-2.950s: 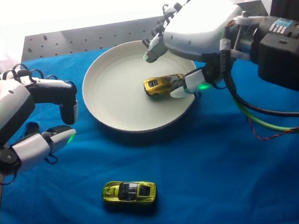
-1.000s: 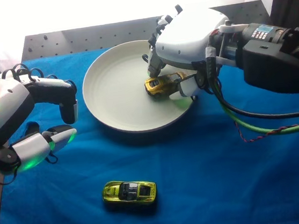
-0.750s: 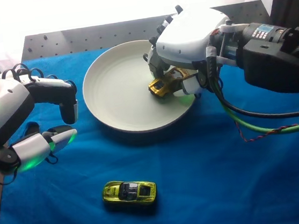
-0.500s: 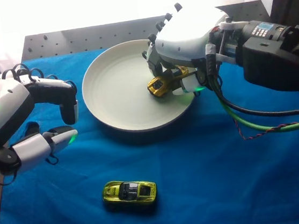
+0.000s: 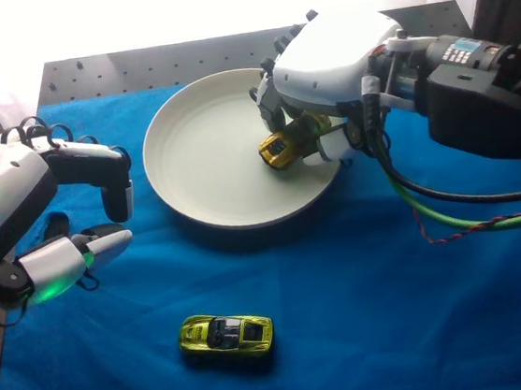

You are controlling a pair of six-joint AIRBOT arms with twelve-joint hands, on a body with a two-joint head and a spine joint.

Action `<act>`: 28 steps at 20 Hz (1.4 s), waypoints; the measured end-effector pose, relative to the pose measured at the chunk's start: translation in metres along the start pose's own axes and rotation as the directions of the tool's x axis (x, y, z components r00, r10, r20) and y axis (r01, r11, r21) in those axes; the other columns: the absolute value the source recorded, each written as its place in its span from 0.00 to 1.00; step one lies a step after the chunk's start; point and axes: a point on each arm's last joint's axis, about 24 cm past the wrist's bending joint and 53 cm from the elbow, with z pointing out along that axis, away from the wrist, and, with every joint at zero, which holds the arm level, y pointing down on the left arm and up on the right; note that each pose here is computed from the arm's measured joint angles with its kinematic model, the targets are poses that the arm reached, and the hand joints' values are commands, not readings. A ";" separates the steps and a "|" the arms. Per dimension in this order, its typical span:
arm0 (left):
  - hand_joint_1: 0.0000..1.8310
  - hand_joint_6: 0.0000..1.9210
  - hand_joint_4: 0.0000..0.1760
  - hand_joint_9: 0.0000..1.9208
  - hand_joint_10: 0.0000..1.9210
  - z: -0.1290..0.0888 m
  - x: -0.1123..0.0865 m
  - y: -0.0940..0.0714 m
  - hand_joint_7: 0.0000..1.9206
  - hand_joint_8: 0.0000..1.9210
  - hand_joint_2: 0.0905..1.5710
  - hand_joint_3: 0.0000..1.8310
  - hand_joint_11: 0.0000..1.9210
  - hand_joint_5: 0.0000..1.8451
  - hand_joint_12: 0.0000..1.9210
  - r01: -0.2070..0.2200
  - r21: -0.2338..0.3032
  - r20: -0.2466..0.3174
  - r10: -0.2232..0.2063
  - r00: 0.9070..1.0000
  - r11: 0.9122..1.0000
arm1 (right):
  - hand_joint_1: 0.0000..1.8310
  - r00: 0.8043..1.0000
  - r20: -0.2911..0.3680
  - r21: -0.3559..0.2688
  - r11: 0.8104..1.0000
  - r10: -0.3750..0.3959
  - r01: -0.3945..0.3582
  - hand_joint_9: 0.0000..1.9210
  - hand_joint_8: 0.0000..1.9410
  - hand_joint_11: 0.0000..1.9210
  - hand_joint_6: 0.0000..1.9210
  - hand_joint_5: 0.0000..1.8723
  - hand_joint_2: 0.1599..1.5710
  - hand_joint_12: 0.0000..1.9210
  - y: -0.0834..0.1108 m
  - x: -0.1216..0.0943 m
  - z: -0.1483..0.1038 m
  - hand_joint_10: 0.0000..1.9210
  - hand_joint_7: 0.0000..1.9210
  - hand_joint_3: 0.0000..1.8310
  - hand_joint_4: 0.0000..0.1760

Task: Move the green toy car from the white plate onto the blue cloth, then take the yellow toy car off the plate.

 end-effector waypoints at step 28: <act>0.48 0.71 1.00 0.29 0.25 -0.017 -0.002 0.015 0.41 0.00 0.78 0.00 0.13 0.39 0.68 0.003 -0.052 0.014 -0.003 1.000 0.999 | 0.71 0.995 -0.033 -0.161 0.983 -0.098 0.092 0.60 0.38 0.54 0.16 0.72 0.65 0.78 0.051 0.031 -0.158 0.62 0.64 0.00 0.00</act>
